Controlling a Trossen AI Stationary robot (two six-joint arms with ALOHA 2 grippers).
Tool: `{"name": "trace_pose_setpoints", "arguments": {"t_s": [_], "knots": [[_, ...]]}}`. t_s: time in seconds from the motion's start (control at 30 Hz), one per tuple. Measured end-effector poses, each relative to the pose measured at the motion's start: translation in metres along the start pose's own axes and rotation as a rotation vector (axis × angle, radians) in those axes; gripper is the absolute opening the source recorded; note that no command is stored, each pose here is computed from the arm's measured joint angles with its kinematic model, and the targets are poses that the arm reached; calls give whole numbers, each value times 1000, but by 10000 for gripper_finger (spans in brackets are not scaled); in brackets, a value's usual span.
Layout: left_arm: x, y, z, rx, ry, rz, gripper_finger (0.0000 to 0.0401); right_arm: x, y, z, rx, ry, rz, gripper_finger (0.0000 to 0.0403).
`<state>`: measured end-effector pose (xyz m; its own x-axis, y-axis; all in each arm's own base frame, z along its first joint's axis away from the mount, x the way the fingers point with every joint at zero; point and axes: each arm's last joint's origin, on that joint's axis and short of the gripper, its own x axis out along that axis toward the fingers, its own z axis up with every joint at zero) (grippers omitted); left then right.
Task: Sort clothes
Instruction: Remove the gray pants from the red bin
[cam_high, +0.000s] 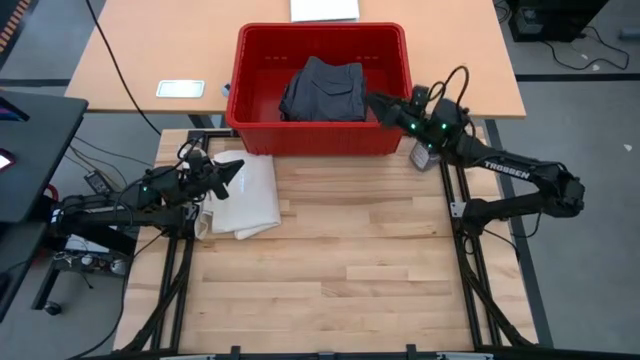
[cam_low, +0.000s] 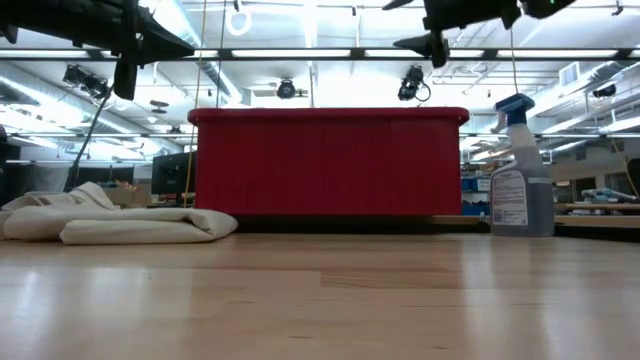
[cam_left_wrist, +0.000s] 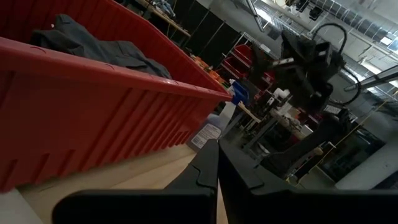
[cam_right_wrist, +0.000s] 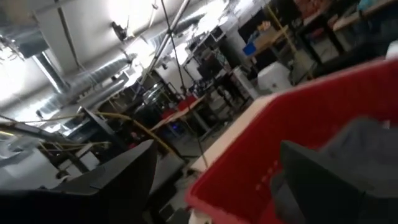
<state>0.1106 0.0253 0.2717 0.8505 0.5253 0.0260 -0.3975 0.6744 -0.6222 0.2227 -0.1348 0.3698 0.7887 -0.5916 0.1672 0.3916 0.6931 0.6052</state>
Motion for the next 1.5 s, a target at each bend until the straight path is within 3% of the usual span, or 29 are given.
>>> {"name": "trace_pose_setpoints", "arguments": {"t_s": [0.37,0.6,0.83,1.07,1.23,1.37,1.5], "knots": [[0,0,0,-2,-1,0,14,5,4,4,-3,10,8,347],[0,-4,5,-171,-53,-35,14,3,13,-3,-39,-8,-19,347],[0,-3,5,-106,-50,-32,14,7,6,1,-103,-30,-50,347],[2,-6,8,-194,-102,-44,14,51,12,23,-233,85,26,347],[10,-13,18,-244,-260,-44,14,91,7,38,-370,261,26,347],[24,-17,21,-247,-338,-70,14,110,-7,51,-391,345,-23,347],[43,-20,19,-239,-325,-29,14,118,-23,58,-391,396,22,347]]}}
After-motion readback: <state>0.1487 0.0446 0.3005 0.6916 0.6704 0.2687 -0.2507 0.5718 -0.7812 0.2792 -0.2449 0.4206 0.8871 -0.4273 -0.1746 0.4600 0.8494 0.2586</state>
